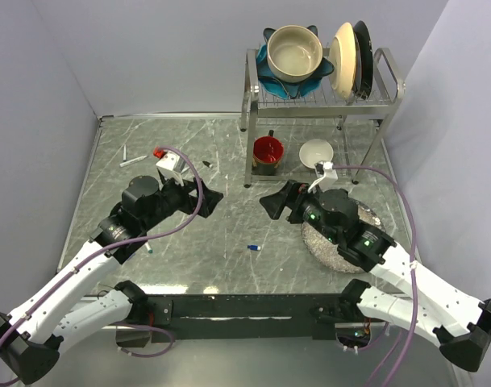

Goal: Insert the pens into the pen caps

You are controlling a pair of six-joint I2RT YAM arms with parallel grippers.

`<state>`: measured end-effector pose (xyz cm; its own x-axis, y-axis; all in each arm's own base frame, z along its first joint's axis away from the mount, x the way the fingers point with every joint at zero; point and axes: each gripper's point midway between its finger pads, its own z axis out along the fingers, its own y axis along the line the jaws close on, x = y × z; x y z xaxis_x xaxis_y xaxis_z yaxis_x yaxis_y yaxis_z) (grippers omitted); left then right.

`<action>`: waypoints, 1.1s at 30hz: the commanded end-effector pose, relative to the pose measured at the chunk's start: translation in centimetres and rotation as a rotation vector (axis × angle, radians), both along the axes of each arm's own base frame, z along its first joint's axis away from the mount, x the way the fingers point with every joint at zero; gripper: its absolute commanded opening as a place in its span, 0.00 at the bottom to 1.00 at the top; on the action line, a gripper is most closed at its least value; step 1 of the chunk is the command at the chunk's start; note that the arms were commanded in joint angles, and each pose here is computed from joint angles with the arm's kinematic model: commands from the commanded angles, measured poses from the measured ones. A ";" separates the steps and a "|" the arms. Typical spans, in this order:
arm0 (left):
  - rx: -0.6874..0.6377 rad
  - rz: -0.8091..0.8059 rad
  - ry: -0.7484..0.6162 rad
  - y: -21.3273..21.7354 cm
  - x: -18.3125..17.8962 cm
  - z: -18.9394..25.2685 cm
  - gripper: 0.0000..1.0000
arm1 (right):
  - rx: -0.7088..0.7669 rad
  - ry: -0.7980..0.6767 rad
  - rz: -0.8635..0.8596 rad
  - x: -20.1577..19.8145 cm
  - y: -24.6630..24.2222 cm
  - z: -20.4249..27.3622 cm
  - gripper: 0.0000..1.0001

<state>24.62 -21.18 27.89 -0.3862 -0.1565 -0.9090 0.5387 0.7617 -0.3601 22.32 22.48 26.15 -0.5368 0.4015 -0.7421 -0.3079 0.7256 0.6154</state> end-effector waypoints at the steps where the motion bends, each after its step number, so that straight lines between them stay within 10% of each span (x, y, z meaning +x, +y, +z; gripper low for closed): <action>1: -0.012 0.035 -0.055 0.4 0.7 1.9 0.99 | 0.050 -0.081 -0.006 0.1 -0.3 2.7 1.00; 13: 0.085 0.342 -0.054 5.3 4.0 1.2 0.99 | 0.061 -0.137 0.047 -1.7 -1.1 2.7 1.00; 33: -0.065 1.102 0.770 18.7 2.7 -17.2 0.86 | 0.191 -0.328 0.256 -5.8 -0.3 4.0 0.98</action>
